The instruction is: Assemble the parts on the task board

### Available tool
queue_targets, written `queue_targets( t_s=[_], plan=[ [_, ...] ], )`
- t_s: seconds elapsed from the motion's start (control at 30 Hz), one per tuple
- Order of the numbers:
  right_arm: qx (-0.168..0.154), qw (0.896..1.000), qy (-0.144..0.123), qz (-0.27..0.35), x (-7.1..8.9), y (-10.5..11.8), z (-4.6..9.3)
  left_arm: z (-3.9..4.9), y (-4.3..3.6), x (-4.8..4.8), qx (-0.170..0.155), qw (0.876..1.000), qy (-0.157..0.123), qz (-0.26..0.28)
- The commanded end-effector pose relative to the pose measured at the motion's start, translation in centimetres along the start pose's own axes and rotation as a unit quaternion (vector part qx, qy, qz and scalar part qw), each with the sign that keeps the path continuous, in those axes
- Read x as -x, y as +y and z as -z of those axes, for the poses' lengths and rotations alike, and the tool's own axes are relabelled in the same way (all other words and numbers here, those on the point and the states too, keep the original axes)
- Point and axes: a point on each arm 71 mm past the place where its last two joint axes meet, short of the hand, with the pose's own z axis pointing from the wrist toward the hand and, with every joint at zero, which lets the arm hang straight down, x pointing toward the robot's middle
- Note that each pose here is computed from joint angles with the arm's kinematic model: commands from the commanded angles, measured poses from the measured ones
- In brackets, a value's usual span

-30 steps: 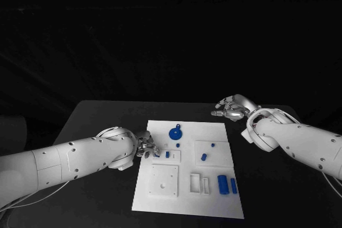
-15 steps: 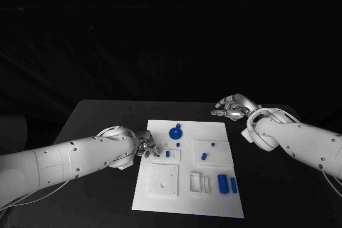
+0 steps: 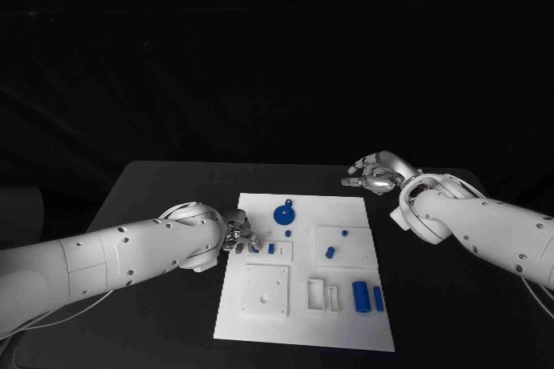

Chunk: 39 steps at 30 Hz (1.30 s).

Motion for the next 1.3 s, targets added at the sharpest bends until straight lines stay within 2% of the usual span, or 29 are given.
queue_targets(
  t_s=[0.03, 0.43, 0.57, 1.3],
  plan=[
    [0.007, 1.0, 0.006, 0.003, -0.1, 0.1, 0.0, -0.14, -0.1, -1.1, 0.003, 0.999, 0.027, -0.02],
    [0.007, 1.0, 0.007, 0.003, -0.1, 0.2, 0.0, -0.27, -0.28, -1.11, 0.004, 0.999, 0.026, -0.027],
    [0.007, 1.0, 0.006, 0.003, -0.1, 0.1, 0.1, -0.33, -0.25, -0.98, 0.012, 1.0, 0.014, -0.023],
    [0.007, 1.0, 0.005, 0.003, 0.0, 0.0, 0.1, -0.18, 0.92, -0.45, 0.028, 0.999, -0.002, -0.015]
  ],
)
